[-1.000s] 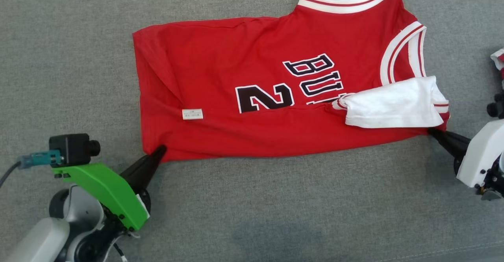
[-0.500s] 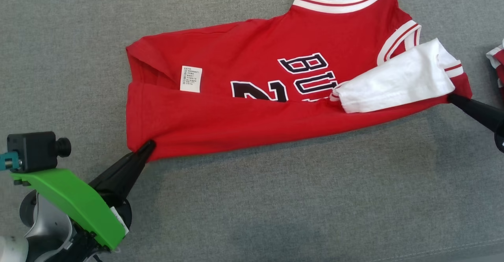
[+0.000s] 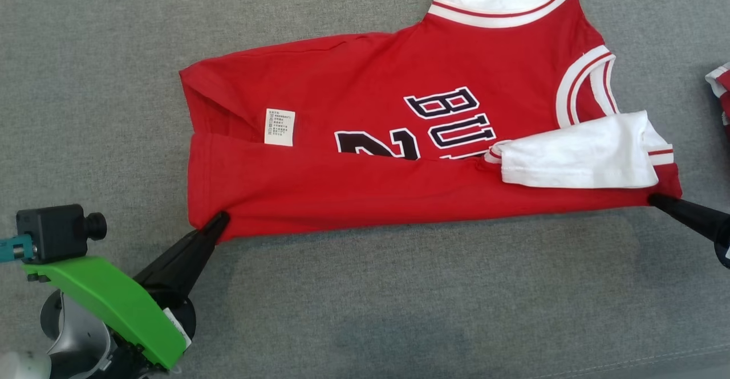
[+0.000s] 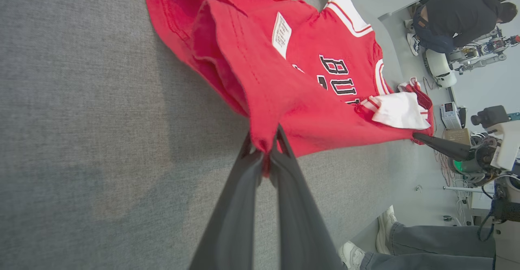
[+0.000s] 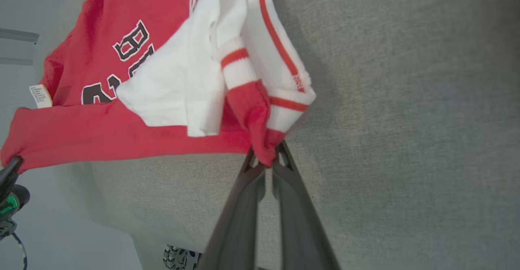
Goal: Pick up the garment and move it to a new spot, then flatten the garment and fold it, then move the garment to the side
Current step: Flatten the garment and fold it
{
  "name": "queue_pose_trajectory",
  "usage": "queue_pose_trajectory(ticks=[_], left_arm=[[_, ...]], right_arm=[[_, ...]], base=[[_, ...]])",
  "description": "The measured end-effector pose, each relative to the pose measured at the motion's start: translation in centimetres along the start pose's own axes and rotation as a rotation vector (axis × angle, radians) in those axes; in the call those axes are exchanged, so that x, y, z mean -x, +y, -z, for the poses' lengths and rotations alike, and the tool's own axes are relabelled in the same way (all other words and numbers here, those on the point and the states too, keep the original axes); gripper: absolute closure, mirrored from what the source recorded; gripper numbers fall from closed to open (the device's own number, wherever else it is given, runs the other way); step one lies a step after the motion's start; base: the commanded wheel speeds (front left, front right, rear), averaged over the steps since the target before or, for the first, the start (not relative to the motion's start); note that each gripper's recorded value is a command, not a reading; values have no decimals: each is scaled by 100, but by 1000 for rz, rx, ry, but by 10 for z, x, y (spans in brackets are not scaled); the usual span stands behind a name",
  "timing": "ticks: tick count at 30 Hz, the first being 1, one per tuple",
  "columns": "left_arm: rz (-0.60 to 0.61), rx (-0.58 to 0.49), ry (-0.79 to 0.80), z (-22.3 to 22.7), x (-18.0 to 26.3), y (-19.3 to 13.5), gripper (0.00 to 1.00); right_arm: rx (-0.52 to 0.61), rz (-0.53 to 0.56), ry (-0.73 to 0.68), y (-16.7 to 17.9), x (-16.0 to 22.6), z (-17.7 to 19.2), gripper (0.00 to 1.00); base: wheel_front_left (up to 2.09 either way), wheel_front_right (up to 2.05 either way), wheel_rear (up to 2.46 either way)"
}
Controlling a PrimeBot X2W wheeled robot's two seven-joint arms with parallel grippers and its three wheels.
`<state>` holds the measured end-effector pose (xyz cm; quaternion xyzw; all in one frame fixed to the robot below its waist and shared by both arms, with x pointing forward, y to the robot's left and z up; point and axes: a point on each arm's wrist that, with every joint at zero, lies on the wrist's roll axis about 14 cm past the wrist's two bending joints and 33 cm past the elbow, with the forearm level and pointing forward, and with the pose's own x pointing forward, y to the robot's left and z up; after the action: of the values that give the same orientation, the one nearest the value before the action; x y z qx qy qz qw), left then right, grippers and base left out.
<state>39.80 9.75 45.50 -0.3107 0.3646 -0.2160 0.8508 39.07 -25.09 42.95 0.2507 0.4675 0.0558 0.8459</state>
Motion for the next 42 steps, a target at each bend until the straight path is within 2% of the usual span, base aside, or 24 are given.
queue_pose_trajectory(ticks=[7,14,19,31,33,39,42], left_arm=[[-1,-59,51,1,7,0,100],[1,-111,73,-14,8,-1,100],[-4,-97,64,-22,8,2,100],[-9,-43,81,-14,7,10,100],[-6,-36,79,-12,6,9,100],[-39,-14,94,17,6,20,100],[-45,36,108,35,8,21,100]], right_arm=[[-55,16,19,-4,11,5,100],[-145,14,-3,2,13,-21,100],[-213,-45,-21,4,5,-39,100],[-250,-124,102,13,-21,-14,100],[-235,-118,111,14,-19,-10,100],[-200,-1,146,-4,-6,20,100],[-205,44,141,-14,2,27,100]], base=[[0,0,0],[0,0,0],[0,0,0],[0,0,0],[0,0,0],[0,0,0],[0,0,0]])
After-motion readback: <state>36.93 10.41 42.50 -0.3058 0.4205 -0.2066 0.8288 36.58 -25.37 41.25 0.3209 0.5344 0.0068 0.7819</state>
